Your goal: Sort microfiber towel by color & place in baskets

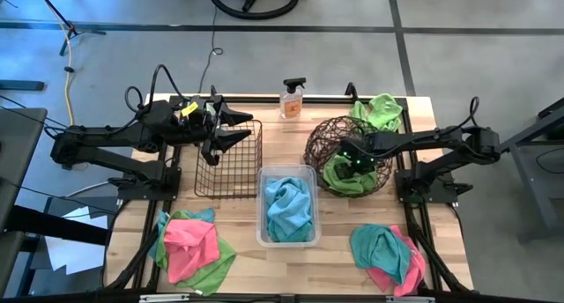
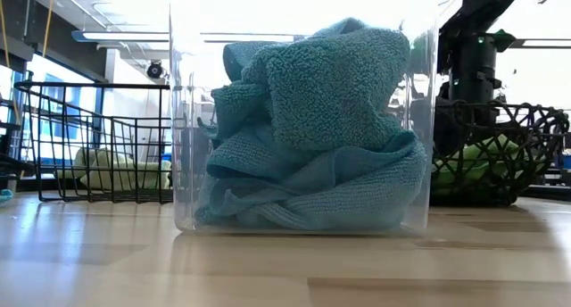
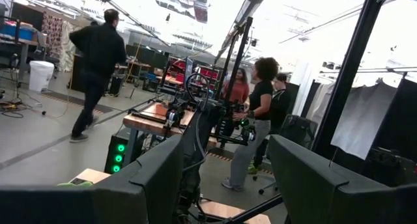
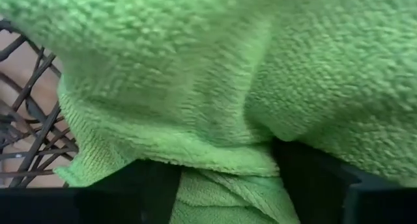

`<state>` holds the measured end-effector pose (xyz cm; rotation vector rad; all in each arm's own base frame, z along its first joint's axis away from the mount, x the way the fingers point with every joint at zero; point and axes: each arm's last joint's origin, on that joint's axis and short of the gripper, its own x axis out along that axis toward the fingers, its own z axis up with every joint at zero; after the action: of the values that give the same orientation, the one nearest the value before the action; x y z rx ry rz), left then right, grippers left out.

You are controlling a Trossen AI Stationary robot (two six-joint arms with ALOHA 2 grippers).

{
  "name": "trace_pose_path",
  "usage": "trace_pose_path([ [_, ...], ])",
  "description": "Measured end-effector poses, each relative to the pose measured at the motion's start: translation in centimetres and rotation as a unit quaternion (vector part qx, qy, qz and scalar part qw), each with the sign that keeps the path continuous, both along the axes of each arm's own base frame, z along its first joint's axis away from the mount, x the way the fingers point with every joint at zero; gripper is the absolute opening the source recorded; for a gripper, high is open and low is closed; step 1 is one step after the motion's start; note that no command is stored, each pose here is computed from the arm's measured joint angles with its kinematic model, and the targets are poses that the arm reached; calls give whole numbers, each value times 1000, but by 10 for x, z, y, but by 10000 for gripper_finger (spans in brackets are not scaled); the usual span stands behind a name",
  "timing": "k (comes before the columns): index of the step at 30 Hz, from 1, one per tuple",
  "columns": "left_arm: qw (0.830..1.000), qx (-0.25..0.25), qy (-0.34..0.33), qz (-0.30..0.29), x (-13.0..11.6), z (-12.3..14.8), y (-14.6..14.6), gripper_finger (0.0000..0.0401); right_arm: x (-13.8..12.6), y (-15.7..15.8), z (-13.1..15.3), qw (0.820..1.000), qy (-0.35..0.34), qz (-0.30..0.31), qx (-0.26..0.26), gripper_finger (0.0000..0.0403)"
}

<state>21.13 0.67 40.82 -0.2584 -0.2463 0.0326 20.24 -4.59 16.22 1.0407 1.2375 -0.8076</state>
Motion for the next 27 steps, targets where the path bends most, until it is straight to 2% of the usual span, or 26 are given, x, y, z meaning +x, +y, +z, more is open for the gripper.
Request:
trace_pose_path([
  [3,1000,0,0,0,0,0,0,216,0,1,1,1000,-2,5,12,263],
  [7,1000,3,0,1,0,0,0,216,5,0,13,1000,-3,25,14,266],
  [15,1000,4,1,1,0,0,0,216,22,-4,74,996,-15,92,-2,266],
  [23,1000,5,1,1,0,0,0,216,26,-7,137,988,-30,142,-57,266],
  [27,1000,24,2,6,0,0,0,216,17,-6,161,984,-27,137,-114,266],
])
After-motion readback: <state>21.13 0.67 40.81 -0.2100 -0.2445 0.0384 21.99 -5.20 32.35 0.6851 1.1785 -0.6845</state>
